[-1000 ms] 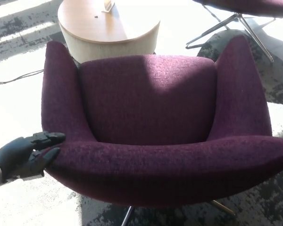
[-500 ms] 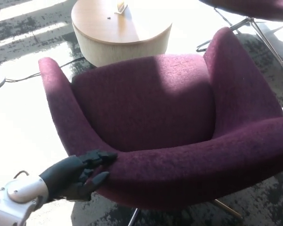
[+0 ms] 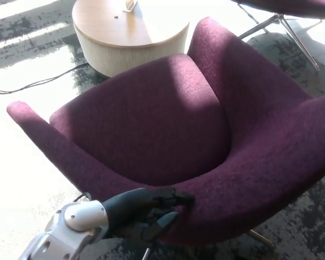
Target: The robot stands in front of a sofa and uses its left hand to push the left side of the sofa
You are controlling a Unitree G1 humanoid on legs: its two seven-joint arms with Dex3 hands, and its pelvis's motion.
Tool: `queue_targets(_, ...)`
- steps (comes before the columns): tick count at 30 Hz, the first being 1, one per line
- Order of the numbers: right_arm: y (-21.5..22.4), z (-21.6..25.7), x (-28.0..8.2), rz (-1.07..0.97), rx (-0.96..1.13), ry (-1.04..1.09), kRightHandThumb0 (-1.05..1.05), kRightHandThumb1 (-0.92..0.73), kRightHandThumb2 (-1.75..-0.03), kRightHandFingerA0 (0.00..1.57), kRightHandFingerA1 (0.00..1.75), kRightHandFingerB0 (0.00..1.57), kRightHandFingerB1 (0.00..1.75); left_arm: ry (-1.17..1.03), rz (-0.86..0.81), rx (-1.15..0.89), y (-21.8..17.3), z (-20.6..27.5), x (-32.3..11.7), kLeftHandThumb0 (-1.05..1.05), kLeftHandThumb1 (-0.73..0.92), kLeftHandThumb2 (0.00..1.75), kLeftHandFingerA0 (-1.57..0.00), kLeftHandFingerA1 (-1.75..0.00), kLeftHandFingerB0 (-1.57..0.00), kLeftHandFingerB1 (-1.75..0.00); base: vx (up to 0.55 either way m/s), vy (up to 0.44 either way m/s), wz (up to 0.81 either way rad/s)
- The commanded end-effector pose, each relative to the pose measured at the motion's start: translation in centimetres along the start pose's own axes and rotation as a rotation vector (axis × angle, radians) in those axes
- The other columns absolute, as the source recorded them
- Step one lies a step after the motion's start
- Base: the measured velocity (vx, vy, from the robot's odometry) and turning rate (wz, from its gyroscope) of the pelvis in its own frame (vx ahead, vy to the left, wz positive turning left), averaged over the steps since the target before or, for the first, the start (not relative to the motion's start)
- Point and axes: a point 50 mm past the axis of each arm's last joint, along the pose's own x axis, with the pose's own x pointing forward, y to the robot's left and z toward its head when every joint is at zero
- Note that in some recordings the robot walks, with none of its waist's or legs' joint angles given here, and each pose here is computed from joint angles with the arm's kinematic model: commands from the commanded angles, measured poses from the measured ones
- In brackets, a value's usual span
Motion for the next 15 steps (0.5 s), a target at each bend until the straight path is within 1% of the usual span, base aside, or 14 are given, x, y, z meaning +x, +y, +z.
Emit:
queue_targets(1,-0.7,0.2,-0.2,-0.016,-0.059,-0.007,-0.78,-0.69,-0.78,0.53,0.44,0.42,0.4,-0.003,-0.107,0.004,-1.9,1.3,1.7,-0.85,0.81,1.16,0.0,-0.19,-0.04,-0.22,0.0,0.0,0.0)
queue_targets(2,-0.7,0.1,-0.2,-0.018,-0.059,0.002,-0.71,-0.65,-0.99,0.47,0.53,0.37,0.49,0.0,-0.117,0.003,-2.0,1.5,2.0,-0.82,0.78,1.13,0.0,-0.2,-0.05,-0.23,0.0,0.0,0.0)
queue_targets(3,-0.7,0.1,-0.2,-0.019,-0.056,0.005,-0.71,-0.65,-0.99,0.47,0.53,0.37,0.49,0.0,-0.12,0.0,-2.1,1.6,2.1,-0.82,0.78,1.13,0.0,-0.2,-0.05,-0.23,0.0,0.0,0.0)
queue_targets(4,-0.7,0.1,-0.1,-0.019,-0.05,0.002,-0.72,-0.8,-0.65,0.54,0.39,0.4,0.33,-0.003,-0.123,0.002,-2.2,1.7,2.3,-0.81,0.77,1.13,0.0,-0.22,-0.06,-0.24,0.0,0.0,0.0)
queue_targets(5,-0.7,0.1,-0.2,-0.029,-0.049,0.003,-0.72,-0.65,-1.01,0.44,0.53,0.28,0.47,-0.008,-0.124,0.003,-2.5,1.7,2.4,-0.81,0.76,1.12,0.0,-0.23,-0.09,-0.25,0.0,0.0,0.0)
queue_targets(6,-0.7,0.1,-0.2,-0.032,-0.064,0.001,-0.72,-0.82,-0.66,0.52,0.39,0.35,0.32,-0.01,-0.122,0.01,-2.6,1.7,2.5,-0.84,0.76,1.12,0.0,-0.24,-0.1,-0.25,0.0,0.0,0.0)
queue_targets(7,-0.7,0.0,-0.2,-0.045,-0.085,0.01,-0.76,-0.79,-0.65,0.6,0.44,0.33,0.31,-0.002,-0.124,0.022,-2.9,1.8,2.7,-0.84,0.77,1.14,0.0,-0.23,-0.08,-0.23,0.0,0.0,0.0)
queue_targets(8,-0.7,-0.1,-0.1,-0.059,-0.084,0.029,-0.76,-0.79,-0.65,0.6,0.44,0.33,0.31,0.012,-0.133,0.028,-3.1,1.8,2.9,-0.84,0.77,1.14,0.0,-0.23,-0.08,-0.23,0.0,0.0,0.0)
queue_targets(9,-0.7,-0.1,-0.1,-0.059,-0.101,0.031,-0.8,-0.69,-1.03,0.59,0.59,0.34,0.47,0.011,-0.139,0.033,-3.2,1.9,3.0,-0.84,0.78,1.15,0.0,-0.24,-0.07,-0.22,0.0,0.0,0.0)
queue_targets(10,-0.6,0.0,-0.1,-0.06,-0.107,0.031,-0.77,-0.68,-1.03,0.58,0.6,0.37,0.49,-0.006,-0.159,0.033,-3.5,2.0,3.2,-0.81,0.79,1.15,0.0,-0.24,-0.03,-0.23,0.0,0.0,0.0)
queue_targets(11,-0.6,0.0,-0.1,-0.061,-0.117,0.027,-0.78,-0.7,-1.04,0.58,0.59,0.33,0.47,-0.018,-0.171,0.038,-3.8,2.2,3.4,-0.84,0.82,1.15,0.0,-0.23,-0.01,-0.21,0.0,0.0,0.0)
queue_targets(12,-0.6,0.1,-0.1,-0.056,-0.108,0.029,-0.77,-0.7,-1.04,0.57,0.58,0.35,0.48,-0.025,-0.171,0.047,-4.0,2.4,3.6,-0.87,0.82,1.13,-0.04,-0.24,-0.06,-0.23,0.0,0.0,0.0)
queue_targets(14,-0.7,0.1,0.0,-0.049,-0.095,0.03,-0.75,-0.69,-1.04,0.54,0.55,0.32,0.47,-0.035,-0.164,0.061,-4.2,2.6,3.7,-0.85,0.8,1.12,-0.04,-0.28,-0.07,-0.26,0.0,0.0,0.0)
queue_targets(15,-0.7,0.2,0.1,-0.053,-0.093,0.032,-0.77,-0.85,-0.68,0.62,0.39,0.43,0.33,-0.042,-0.166,0.069,-4.2,2.7,3.9,-0.82,0.79,1.11,-0.05,-0.29,-0.05,-0.27,0.0,0.0,0.0)
